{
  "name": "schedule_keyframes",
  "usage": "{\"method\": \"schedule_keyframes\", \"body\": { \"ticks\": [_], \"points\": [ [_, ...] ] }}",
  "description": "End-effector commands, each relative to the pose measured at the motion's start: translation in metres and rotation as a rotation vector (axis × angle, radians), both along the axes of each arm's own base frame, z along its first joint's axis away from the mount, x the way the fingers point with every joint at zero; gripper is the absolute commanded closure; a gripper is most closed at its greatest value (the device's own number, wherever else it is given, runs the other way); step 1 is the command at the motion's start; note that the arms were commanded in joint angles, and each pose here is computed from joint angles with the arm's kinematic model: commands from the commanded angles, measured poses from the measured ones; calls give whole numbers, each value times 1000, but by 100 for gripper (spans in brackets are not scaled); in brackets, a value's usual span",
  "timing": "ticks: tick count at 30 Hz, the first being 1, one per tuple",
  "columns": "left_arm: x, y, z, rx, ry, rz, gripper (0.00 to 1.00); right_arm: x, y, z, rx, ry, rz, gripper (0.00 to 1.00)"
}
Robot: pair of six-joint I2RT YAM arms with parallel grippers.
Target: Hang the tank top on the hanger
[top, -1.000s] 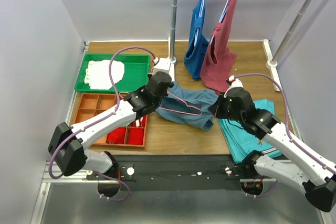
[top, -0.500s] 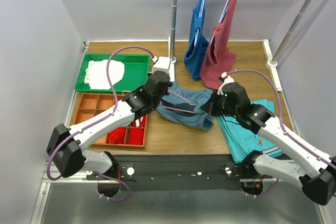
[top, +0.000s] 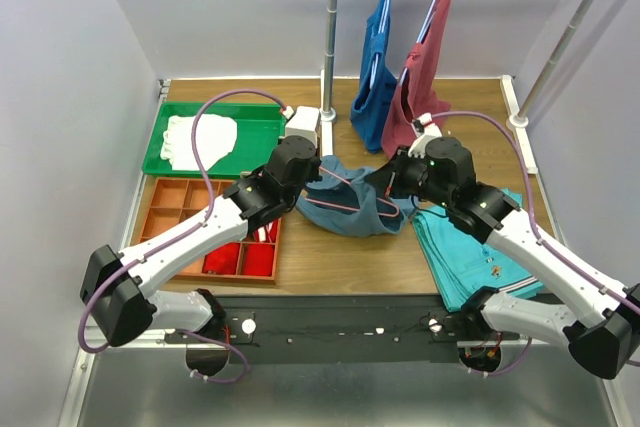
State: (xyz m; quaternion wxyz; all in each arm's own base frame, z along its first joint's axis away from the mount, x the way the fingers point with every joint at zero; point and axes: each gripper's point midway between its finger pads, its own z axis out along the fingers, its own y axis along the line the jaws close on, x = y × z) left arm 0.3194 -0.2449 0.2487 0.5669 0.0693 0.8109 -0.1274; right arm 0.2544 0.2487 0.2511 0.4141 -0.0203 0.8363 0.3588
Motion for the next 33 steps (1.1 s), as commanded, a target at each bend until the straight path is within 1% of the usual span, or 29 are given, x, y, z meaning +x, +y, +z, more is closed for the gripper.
{"method": "schedule_keyframes", "body": {
  "ticks": [1,3,7,8,9,11,14,15,17,18,19,22,23,24,26,27,28,29,30,31,32,33],
  "points": [
    [1,-18,14,-86,-27,-43,100,1,10,45,127,-87,26,99],
    [0,-19,21,-99,-36,-49,100,5,4,37,87,-73,-8,99],
    [-4,-14,37,-114,-65,-50,100,14,-29,19,-47,-67,-150,99],
    [-5,-11,44,-115,-73,-48,100,11,-35,14,-79,-66,-155,97],
    [-5,-9,46,-111,-77,-44,100,8,-41,15,-88,-70,-169,91],
    [-7,-5,55,-101,-87,-45,100,2,-56,8,-133,-51,-208,85],
    [-10,-3,68,-104,-103,-56,100,-9,-72,13,-139,-65,-236,66],
    [-11,-4,71,-106,-106,-63,100,-12,-75,17,-134,-74,-241,51],
    [-14,-7,82,-110,-115,-91,100,-21,-81,29,-123,-97,-229,40],
    [-15,-9,84,-107,-114,-103,100,-23,-83,34,-129,-112,-223,31],
    [-17,-13,89,-109,-116,-126,100,-26,-83,38,-127,-122,-208,27],
    [-18,-19,108,-93,-141,-161,100,-28,-88,59,-136,-162,-206,23],
    [-19,-22,122,-92,-155,-172,100,-28,-91,64,-140,-172,-209,21],
    [-20,-22,132,-78,-173,-183,100,-29,-93,82,-130,-209,-214,18],
    [-23,-28,144,-48,-178,-215,100,-27,-99,97,-137,-241,-236,18],
    [-25,-28,179,-61,-234,-230,100,-27,-101,108,-142,-267,-237,17],
    [-28,-30,192,-58,-252,-241,100,-29,-105,131,-115,-309,-249,17],
    [-27,-35,193,-28,-239,-256,100,-28,-108,143,-113,-331,-258,17],
    [-37,-38,230,-66,-297,-290,100,-27,-109,153,-117,-353,-259,16],
    [-40,-40,242,-46,-322,-307,100,-30,-113,176,-89,-393,-273,16],
    [-38,-49,237,-1,-300,-324,100,-30,-115,185,-82,-414,-283,16],
    [-50,-48,271,-38,-355,-334,100,-30,-117,193,-84,-433,-287,16]
  ]
}}
